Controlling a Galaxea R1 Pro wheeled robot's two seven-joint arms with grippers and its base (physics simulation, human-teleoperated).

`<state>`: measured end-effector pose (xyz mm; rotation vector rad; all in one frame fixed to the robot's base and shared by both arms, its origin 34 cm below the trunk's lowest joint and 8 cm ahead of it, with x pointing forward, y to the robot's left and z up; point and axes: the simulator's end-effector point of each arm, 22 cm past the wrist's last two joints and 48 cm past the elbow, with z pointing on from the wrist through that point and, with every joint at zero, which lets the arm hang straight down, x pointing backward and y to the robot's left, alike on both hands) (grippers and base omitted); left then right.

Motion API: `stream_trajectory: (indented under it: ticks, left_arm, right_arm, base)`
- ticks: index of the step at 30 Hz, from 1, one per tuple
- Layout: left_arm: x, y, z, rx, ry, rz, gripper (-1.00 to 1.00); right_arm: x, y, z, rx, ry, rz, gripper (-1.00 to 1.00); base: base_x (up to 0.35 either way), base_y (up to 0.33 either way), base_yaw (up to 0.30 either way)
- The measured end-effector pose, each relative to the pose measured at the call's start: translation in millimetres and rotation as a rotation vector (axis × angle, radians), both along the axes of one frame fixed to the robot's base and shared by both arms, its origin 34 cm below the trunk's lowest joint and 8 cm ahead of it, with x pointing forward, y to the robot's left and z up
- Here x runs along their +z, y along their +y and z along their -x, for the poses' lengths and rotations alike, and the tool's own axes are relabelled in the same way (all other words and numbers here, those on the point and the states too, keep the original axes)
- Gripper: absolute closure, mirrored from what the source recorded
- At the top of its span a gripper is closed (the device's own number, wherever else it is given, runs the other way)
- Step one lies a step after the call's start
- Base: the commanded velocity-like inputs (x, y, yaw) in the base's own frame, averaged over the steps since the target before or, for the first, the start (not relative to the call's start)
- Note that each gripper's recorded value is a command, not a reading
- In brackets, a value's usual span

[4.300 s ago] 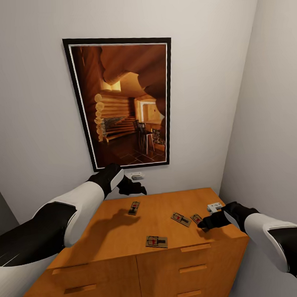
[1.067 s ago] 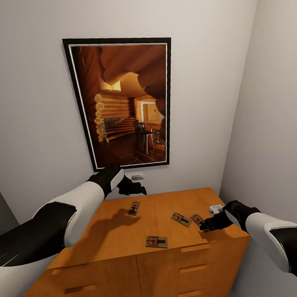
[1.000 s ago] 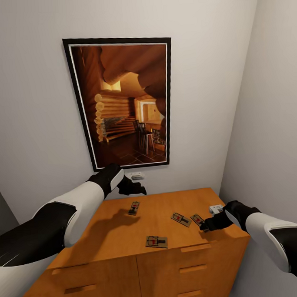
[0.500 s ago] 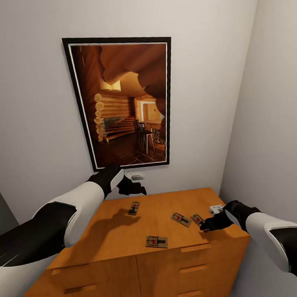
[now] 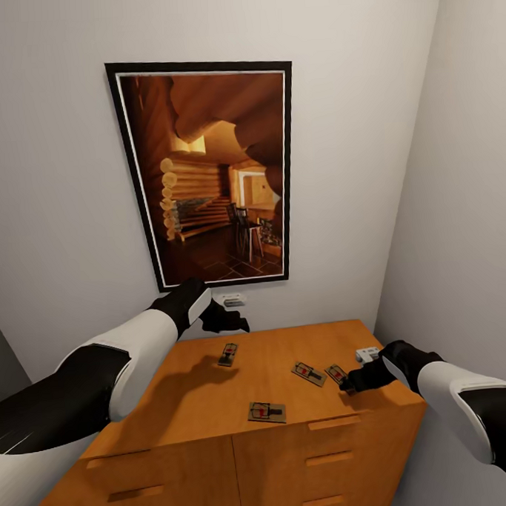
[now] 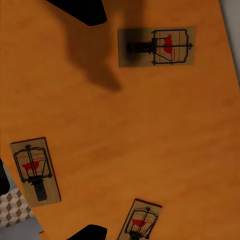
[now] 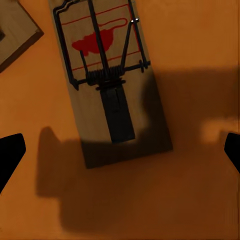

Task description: Take the four mousetraps from the cabinet in the bathroom and place them on the bathroom floor. Make sure all four end up on the same floor surface, and ensure that at least two of them are either under or directly next to the same bathroom sink.

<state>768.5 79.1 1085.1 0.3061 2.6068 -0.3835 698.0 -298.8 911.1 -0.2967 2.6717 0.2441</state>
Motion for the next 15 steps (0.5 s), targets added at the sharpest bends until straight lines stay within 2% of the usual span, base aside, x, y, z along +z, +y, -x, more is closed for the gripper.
stream_trajectory:
  ticks: [15]
  left_arm:
    - [-0.1, -0.3, 0.1, 0.0, 0.0, 0.001, -1.0]
  right_arm:
    - [6.2, 0.3, -6.7, 0.001, -0.021, 0.002, -1.0]
  base:
    - [0.0, 0.0, 0.0]
